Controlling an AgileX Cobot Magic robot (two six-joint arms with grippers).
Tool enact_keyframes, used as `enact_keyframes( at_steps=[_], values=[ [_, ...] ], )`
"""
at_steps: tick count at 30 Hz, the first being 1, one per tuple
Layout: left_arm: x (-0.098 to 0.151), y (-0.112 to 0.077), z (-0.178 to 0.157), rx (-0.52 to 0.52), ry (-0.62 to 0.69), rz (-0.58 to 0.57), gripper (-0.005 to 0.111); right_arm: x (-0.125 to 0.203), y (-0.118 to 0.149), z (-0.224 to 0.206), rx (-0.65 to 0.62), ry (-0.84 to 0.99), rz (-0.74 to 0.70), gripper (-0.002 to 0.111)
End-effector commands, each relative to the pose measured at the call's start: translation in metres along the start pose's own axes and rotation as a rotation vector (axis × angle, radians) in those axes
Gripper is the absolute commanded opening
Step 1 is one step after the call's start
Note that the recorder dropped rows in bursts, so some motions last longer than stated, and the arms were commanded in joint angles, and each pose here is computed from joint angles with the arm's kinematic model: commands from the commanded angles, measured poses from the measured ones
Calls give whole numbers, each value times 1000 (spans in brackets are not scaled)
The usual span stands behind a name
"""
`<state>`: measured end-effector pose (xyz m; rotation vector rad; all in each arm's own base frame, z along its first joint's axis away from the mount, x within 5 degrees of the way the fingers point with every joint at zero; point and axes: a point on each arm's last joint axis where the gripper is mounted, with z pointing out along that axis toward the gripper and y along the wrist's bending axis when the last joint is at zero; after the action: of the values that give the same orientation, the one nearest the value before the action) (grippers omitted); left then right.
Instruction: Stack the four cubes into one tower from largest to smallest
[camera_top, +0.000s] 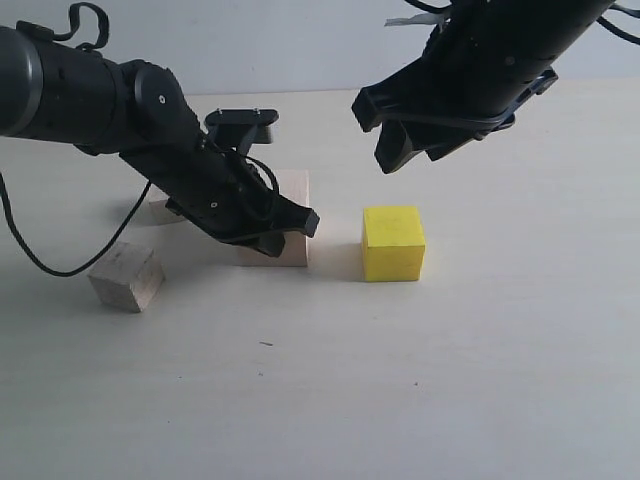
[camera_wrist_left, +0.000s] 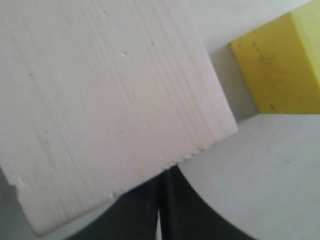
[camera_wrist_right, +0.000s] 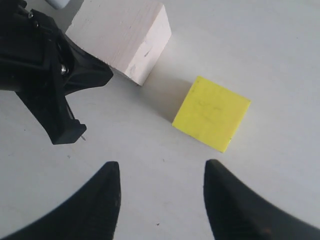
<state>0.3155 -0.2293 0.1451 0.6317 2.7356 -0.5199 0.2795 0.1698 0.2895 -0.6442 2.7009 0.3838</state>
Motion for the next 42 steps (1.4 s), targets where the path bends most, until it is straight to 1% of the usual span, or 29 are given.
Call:
enact_keyframes(
  at_steps=[1, 11, 20, 23, 25, 28, 29, 32, 35, 36, 37, 39, 40, 42],
  values=[
    [-4, -1, 1, -2, -30, 1, 1, -2, 0, -1, 6, -14, -7, 50],
    [-7, -2, 0, 3, -63, -17, 1, -2, 0, -1, 6, -14, -7, 50],
    [-5, -2, 0, 6, -48, -7, 1, -2, 0, -1, 6, -14, -7, 50],
    [-8, -4, -7, 11, -67, -2, 1, -2, 0, -1, 6, -14, -7, 50],
    [-10, -9, -22, 23, -85, 10, 2, -2, 0, -1, 6, -14, -7, 50],
    [-5, -17, -42, 53, -36, 36, 8, -2, 0, -1, 6, -10, -7, 50],
    [-3, -21, -52, 66, -21, 47, 8, -2, 0, -1, 5, -8, -7, 50],
    [3, -25, -87, 38, -68, 87, 8, 1, 0, -1, 6, 17, 8, 50],
    [18, -25, -114, 7, -122, 91, 8, 3, -7, -2, 89, 34, 74, 50],
    [26, -26, -125, 5, -151, 87, 8, 2, -13, -2, 148, 28, 95, 50],
    [34, -27, -135, 6, -180, 85, 8, 2, -20, -4, 234, 13, 120, 50],
    [44, -28, -146, 8, -206, 83, 8, 1, -27, -5, 312, -5, 150, 50],
    [48, -28, -152, 5, -219, 84, 8, 0, -28, -4, 320, -9, 178, 50],
    [55, -29, -164, 8, -238, 87, 8, -1, -27, 2, 296, -8, 210, 52]
  ],
)
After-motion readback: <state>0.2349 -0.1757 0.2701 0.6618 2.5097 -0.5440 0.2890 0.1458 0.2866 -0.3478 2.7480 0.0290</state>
